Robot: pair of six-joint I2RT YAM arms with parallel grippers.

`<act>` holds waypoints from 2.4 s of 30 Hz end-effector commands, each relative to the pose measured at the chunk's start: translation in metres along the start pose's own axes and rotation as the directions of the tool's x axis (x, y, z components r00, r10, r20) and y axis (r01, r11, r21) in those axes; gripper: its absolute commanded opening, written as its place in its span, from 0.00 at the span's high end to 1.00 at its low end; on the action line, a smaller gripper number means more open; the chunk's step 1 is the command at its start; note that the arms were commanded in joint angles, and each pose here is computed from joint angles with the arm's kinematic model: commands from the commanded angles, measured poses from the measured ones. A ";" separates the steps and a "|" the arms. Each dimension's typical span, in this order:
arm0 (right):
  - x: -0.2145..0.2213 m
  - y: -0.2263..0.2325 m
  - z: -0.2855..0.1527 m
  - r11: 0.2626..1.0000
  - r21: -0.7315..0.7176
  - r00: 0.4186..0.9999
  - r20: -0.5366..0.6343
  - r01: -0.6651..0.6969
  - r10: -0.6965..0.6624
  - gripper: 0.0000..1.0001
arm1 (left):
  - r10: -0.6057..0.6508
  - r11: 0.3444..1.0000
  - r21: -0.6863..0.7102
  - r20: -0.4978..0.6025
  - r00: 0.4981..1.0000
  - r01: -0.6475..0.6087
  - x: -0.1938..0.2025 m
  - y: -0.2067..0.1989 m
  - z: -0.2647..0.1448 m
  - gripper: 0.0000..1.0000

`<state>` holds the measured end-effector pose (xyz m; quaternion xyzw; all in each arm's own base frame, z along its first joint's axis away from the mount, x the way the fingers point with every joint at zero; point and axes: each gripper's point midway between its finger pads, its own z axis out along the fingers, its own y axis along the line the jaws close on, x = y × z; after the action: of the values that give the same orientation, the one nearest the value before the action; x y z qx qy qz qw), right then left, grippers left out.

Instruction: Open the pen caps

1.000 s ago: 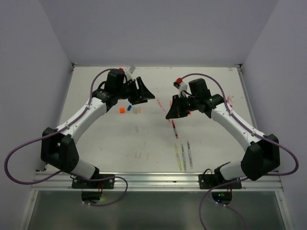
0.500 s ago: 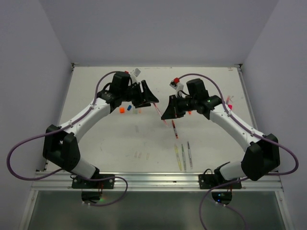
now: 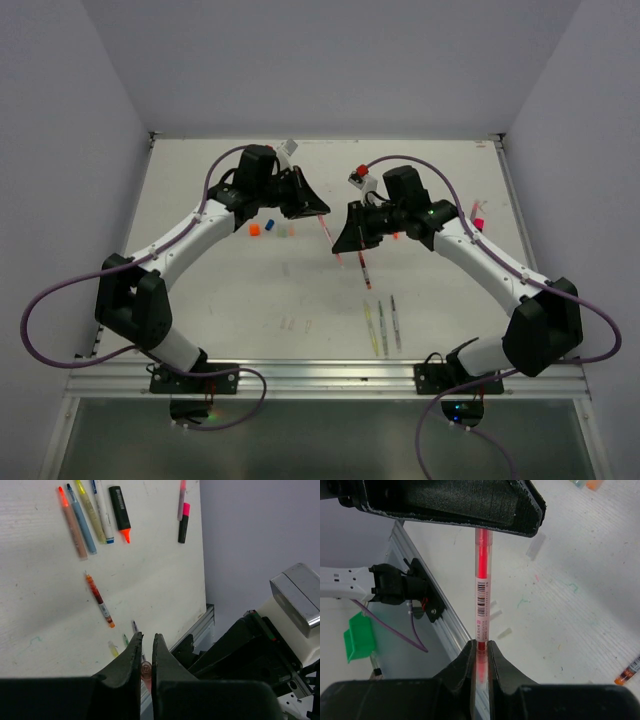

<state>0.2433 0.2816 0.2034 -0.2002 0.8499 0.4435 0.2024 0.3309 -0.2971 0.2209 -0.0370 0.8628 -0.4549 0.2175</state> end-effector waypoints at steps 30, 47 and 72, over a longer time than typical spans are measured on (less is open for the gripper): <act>0.039 -0.016 0.031 0.889 0.393 0.968 -0.175 0.234 -0.178 1.00 | -0.158 0.966 -0.186 0.111 0.981 0.177 -0.055 0.021 0.004 1.00; 0.089 -0.104 -0.047 0.785 0.608 0.983 -0.044 -0.114 0.177 1.00 | 0.028 0.868 -0.494 -0.035 0.999 -0.042 0.014 0.123 -0.050 1.00; 0.183 -0.176 -0.067 0.484 0.847 0.874 -0.050 -0.220 0.484 1.00 | 0.083 0.775 -0.597 -0.232 0.969 -0.209 0.144 0.192 -0.077 1.00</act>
<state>0.1742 0.1128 0.0351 0.0133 0.9981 0.0218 0.0569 0.1880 -0.1638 0.0555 0.0024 0.9852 -0.1322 0.1092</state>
